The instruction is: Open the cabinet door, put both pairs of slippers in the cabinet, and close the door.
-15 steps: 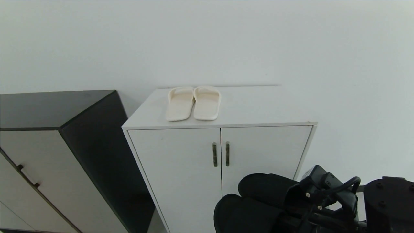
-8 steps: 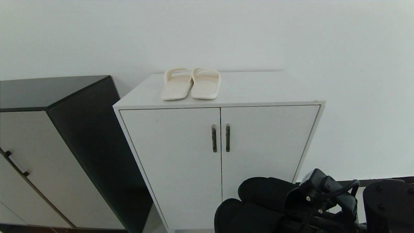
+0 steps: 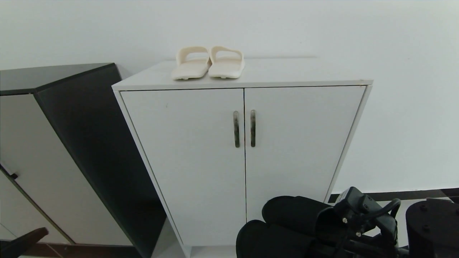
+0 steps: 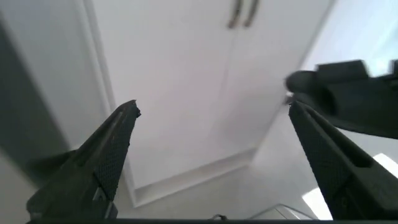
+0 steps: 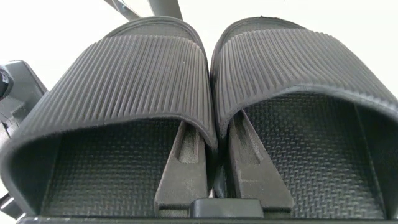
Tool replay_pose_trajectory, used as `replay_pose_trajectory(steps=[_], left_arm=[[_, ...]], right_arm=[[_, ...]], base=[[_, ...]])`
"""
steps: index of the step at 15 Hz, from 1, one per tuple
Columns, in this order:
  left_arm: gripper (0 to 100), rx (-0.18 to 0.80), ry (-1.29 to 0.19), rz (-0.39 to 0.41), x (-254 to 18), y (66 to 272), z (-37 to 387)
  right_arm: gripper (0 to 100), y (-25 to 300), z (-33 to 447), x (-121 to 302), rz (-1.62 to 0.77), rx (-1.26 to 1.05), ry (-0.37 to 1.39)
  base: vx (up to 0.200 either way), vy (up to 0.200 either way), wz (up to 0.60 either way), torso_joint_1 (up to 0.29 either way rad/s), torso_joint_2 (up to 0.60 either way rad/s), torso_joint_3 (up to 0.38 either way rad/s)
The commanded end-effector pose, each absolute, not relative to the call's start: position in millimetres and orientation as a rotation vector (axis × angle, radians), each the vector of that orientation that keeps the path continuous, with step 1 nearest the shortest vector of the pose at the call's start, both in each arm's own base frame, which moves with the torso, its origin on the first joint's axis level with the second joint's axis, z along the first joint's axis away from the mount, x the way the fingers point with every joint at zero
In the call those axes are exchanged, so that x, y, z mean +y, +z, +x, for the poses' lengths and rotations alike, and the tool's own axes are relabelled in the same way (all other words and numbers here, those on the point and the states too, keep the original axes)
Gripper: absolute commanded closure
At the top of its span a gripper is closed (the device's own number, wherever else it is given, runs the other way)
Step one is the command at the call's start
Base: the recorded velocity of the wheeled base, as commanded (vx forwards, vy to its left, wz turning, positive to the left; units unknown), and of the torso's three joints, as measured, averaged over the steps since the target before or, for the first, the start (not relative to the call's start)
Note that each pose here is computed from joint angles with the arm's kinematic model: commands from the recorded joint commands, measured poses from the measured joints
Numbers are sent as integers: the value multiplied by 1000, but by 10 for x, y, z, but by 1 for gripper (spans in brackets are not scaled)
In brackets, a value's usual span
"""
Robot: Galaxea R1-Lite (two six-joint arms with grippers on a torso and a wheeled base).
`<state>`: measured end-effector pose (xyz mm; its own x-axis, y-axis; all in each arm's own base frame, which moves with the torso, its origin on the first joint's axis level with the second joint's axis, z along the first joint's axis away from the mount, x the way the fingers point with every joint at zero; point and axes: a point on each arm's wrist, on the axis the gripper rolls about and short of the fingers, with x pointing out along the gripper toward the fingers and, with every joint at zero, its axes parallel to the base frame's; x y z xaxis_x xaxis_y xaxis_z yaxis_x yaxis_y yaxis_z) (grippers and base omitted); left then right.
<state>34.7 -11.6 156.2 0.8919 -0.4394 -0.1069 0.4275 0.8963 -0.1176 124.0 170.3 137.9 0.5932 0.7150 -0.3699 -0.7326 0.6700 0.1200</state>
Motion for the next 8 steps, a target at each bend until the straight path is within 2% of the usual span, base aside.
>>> replay_pose_trajectory(steps=[1, 4, 6, 8], left_arm=[[0, 303, -638, -111, -334, 1641, 955], [0, 227, -758, -95, -753, 1656, 1614], [0, 176, -819, -99, -966, 1772, 1723], [0, 109, -873, -110, -1083, 1967, 1732]], right_arm=[[100, 1355, 1242, 1705, -54, 419, 842], [100, 1360, 1241, 1704, -54, 415, 842], [100, 1350, 1245, 1709, -58, 419, 841], [100, 1337, 1252, 1714, -60, 424, 839]], base=[[0, 0, 0, -71, 452, 369], [0, 0, 0, -35, 442, 387], [0, 0, 0, -19, 288, 276], [0, 0, 0, 5, 97, 71]])
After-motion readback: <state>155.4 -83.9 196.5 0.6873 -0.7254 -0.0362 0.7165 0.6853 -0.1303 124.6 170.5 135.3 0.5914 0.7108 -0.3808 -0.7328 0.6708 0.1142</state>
